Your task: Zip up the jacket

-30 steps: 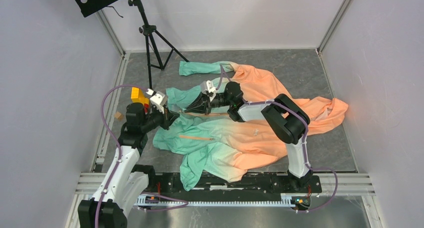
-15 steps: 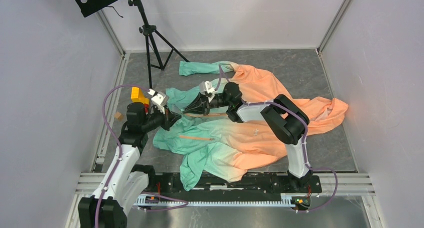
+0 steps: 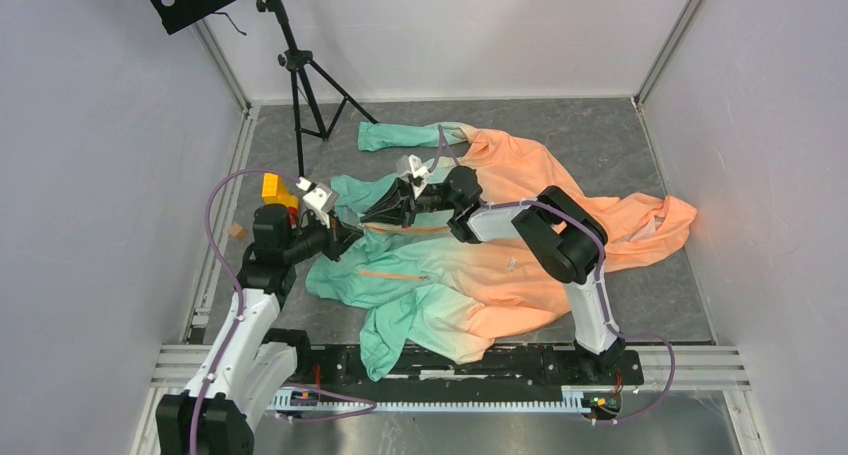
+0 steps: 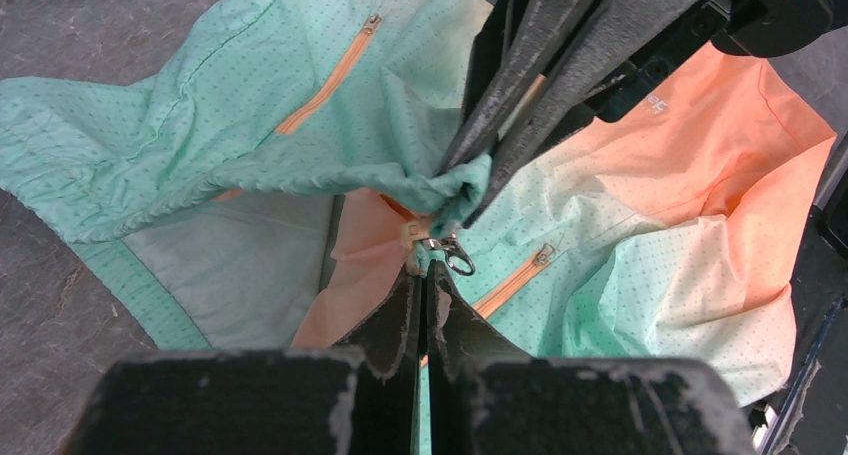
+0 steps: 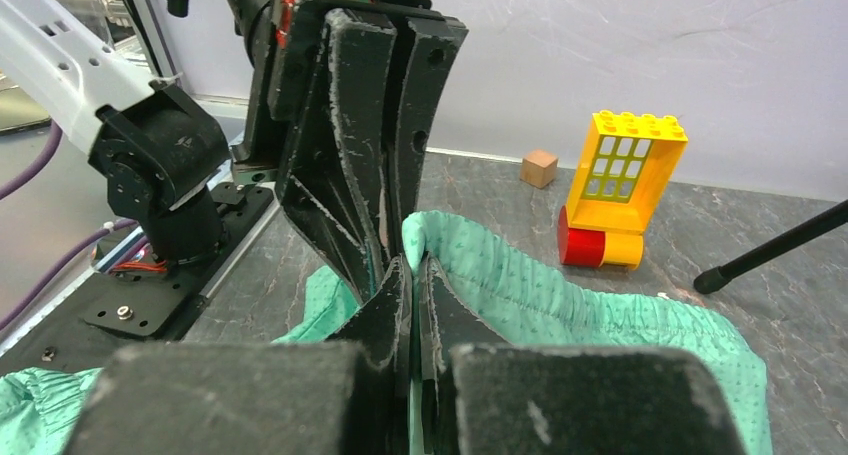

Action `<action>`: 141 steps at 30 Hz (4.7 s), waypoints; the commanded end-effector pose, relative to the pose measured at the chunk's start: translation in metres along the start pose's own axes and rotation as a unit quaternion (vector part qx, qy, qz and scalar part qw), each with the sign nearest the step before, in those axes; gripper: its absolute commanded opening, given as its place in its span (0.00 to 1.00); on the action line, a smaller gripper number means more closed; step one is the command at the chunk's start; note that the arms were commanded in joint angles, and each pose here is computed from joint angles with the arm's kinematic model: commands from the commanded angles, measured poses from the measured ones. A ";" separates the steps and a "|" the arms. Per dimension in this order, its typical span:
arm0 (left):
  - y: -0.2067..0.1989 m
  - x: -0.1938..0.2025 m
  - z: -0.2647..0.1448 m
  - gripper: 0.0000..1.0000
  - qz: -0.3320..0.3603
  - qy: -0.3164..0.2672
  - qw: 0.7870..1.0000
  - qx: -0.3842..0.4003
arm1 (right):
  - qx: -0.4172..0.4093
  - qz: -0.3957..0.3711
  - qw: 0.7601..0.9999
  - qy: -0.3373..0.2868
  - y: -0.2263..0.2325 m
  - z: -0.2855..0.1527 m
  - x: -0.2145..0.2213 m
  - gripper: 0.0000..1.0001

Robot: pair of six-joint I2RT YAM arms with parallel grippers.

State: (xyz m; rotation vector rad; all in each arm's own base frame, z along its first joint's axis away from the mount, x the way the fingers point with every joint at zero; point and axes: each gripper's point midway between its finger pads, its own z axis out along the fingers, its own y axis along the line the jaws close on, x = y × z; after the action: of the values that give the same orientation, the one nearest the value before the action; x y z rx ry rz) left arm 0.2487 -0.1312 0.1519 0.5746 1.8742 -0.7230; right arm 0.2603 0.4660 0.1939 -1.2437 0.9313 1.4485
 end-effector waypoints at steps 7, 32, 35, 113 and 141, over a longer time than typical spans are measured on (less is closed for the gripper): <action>-0.013 -0.018 -0.004 0.02 0.034 -0.026 0.999 0.019 | 0.042 -0.055 0.998 0.010 -0.022 0.005 -0.014 0.00; -0.012 -0.019 -0.003 0.02 0.042 -0.027 0.999 0.013 | -0.021 -0.030 0.998 -0.053 0.008 0.028 -0.040 0.01; -0.010 -0.022 -0.004 0.02 0.022 -0.030 0.999 0.000 | -0.011 -0.026 0.998 -0.051 0.003 0.026 -0.040 0.00; 0.031 -0.059 -0.016 0.02 -0.360 -0.013 0.909 -0.208 | 0.284 0.261 0.918 0.095 0.006 -0.033 0.003 0.73; 0.025 -0.060 -0.016 0.02 -0.392 -0.019 0.897 -0.201 | 0.276 0.316 0.907 0.039 -0.015 0.029 0.024 0.38</action>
State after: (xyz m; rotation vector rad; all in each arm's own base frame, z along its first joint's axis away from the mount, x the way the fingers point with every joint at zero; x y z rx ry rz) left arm 0.2740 -0.1034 0.1867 -0.4970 2.1886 -0.7581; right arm 0.2650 0.4860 0.1522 -0.5912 1.8658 1.4183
